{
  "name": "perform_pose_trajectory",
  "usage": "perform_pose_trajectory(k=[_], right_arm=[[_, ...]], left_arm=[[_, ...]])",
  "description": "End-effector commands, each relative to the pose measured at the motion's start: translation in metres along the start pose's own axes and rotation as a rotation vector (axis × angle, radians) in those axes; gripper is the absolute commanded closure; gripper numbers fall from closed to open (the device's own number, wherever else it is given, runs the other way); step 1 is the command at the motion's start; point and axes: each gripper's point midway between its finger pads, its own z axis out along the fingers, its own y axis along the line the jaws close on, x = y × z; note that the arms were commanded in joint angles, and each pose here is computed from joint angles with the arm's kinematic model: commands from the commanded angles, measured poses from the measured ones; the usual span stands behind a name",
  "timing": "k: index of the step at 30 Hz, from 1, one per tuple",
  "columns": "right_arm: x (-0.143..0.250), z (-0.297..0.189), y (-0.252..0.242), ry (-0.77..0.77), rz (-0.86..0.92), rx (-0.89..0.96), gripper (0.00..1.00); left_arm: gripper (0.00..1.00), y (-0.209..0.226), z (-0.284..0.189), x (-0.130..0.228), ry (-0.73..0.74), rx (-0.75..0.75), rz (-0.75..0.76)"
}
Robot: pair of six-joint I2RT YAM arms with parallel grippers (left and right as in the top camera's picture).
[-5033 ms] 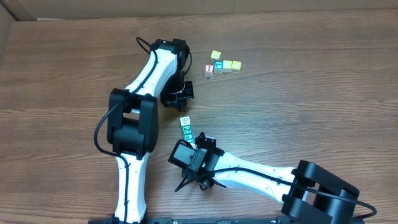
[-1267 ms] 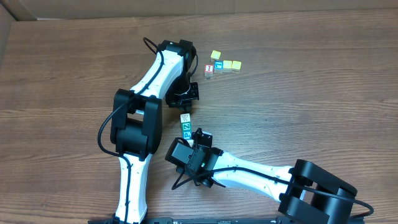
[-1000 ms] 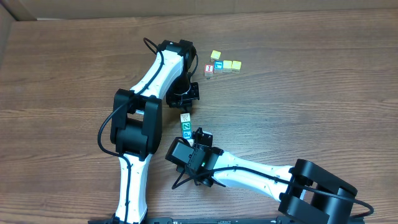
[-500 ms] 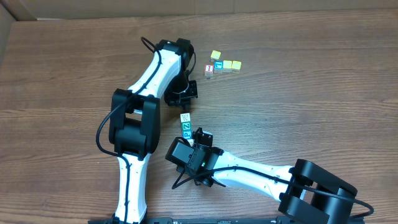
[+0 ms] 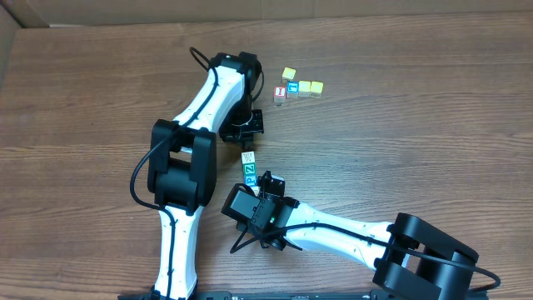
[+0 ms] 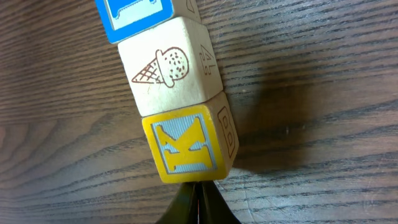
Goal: Flip 5 blocks
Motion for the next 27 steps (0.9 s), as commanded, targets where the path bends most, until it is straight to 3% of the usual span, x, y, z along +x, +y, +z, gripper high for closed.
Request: perform_pose_trajectory(k=[1, 27], right_arm=[[-0.002, 0.004, -0.005, -0.011, 0.006, 0.016, 0.95], [-0.002, 0.004, -0.002, -0.011, 0.006, 0.004, 0.95]], left_arm=[[0.96, -0.001, 0.007, 0.004, 0.018, -0.020, 0.022], [0.96, -0.014, 0.007, 0.017, 0.060, 0.010, 0.054]])
